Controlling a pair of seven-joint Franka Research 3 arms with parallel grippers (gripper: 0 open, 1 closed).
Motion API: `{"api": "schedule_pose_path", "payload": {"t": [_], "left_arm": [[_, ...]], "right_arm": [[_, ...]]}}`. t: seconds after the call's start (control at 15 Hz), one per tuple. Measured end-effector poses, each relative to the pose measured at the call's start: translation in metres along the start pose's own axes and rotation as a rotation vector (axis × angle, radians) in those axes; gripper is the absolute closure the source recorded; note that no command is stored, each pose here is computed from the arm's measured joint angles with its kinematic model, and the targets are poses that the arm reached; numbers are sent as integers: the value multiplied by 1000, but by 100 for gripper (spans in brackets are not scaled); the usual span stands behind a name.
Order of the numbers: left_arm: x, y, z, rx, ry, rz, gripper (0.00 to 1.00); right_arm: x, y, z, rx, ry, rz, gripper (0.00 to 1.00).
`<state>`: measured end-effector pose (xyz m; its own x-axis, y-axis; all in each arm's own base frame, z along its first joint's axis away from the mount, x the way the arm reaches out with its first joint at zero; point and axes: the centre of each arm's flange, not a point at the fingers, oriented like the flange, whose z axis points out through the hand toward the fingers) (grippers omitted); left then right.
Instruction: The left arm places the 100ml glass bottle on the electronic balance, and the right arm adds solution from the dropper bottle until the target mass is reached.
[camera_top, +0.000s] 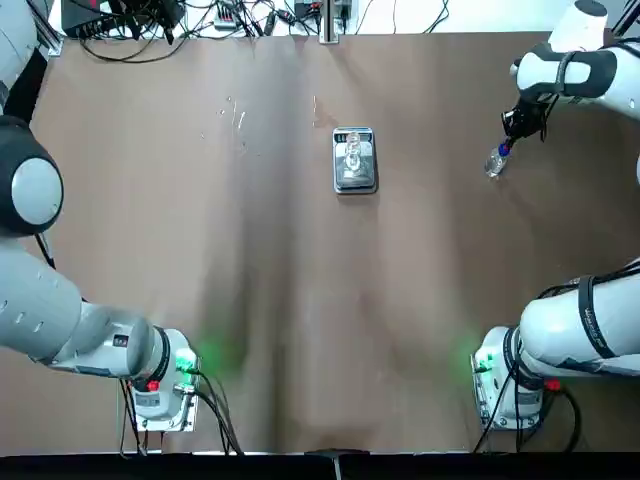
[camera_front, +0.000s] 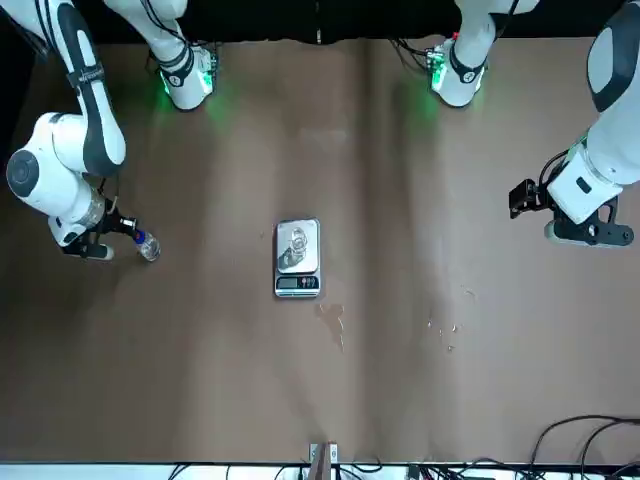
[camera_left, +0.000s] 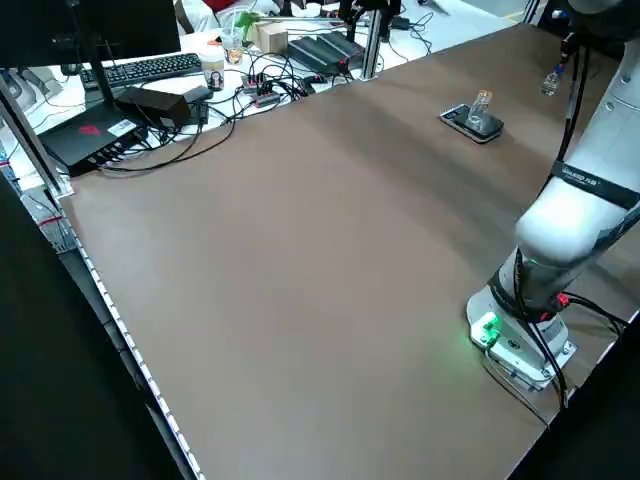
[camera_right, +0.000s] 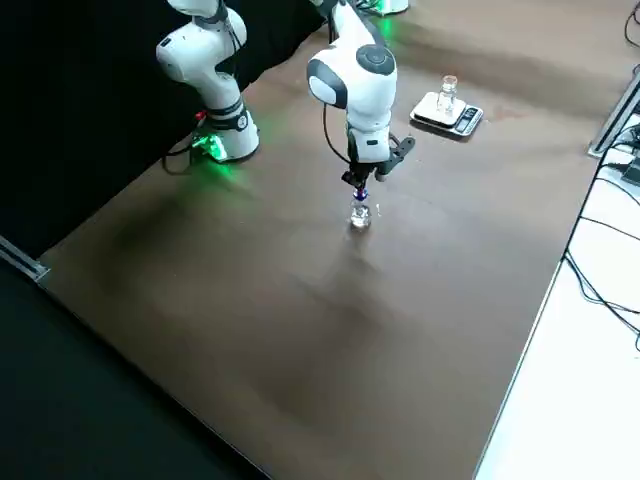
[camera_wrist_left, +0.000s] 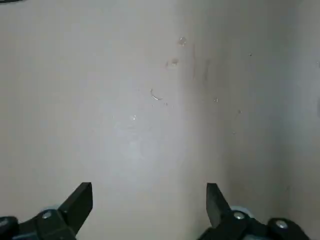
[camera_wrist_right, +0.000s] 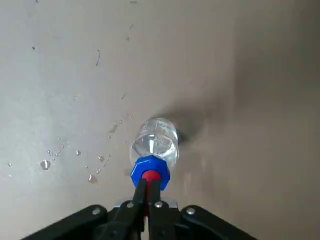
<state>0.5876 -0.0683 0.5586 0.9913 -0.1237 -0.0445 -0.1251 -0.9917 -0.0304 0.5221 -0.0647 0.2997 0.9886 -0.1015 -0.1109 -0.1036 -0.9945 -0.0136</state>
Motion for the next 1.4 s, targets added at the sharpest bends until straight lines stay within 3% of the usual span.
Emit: {"api": "schedule_pose_path", "payload": {"t": [1.4], "left_arm": [[0, 0, 0, 0, 0, 0, 0]], "right_arm": [[15, 2, -37, 1, -12, 2, 94]]}}
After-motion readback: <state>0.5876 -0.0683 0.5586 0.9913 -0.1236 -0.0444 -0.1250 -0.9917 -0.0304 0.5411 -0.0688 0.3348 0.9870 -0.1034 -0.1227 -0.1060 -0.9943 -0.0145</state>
